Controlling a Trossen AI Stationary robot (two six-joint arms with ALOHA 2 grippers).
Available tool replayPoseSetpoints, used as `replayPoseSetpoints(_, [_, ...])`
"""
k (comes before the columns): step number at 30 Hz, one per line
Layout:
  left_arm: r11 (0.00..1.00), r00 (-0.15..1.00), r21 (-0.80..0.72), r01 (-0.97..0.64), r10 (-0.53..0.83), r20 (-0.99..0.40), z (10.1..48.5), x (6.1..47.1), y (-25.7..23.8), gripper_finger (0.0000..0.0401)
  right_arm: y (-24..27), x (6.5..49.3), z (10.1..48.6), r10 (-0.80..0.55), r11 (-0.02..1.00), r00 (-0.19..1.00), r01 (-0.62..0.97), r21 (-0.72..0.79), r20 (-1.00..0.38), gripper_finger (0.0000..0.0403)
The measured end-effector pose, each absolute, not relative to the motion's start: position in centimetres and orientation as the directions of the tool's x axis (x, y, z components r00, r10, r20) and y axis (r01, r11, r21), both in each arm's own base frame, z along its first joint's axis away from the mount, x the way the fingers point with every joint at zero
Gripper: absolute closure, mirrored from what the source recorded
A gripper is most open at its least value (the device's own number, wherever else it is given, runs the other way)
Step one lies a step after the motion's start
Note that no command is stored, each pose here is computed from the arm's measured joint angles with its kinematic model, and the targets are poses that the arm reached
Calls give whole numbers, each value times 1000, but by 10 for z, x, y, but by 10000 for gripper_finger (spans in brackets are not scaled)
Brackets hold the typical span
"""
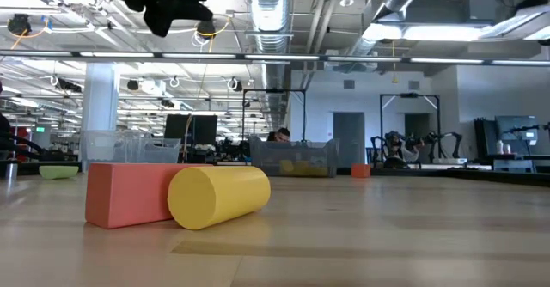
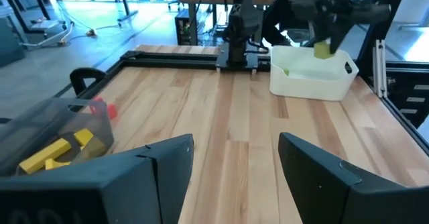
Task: Sort & place blocks by color
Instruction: Put the green block into the white bin, then put the pink block into the transparent bin
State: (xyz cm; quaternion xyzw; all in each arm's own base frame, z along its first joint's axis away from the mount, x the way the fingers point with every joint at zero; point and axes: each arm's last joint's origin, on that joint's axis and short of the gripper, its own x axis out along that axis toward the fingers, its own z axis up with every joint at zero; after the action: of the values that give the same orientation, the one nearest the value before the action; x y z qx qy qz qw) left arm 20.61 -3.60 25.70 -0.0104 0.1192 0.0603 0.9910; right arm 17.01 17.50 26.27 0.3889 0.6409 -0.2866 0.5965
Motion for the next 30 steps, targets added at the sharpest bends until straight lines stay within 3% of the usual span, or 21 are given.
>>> replayPoseSetpoints(11, [987,965,-15,-162,155,-212,260,208,-26,198,201,146,245,68,461,-143,882,-96,-987,269])
replayPoseSetpoints(17, [986,967,-35,-161,151,-206,260,209,-22,198,194,144,237,-52,459,-261,851,-255,-964,227])
replayPoseSetpoints(27, [981,963,-44,-188,175,-207,260,210,-17,198,187,152,243,1,559,-229,807,-189,-973,117])
replayPoseSetpoints(30, [979,957,-57,-195,177,-229,258,209,-16,198,184,153,258,-23,595,-91,799,-87,-996,108])
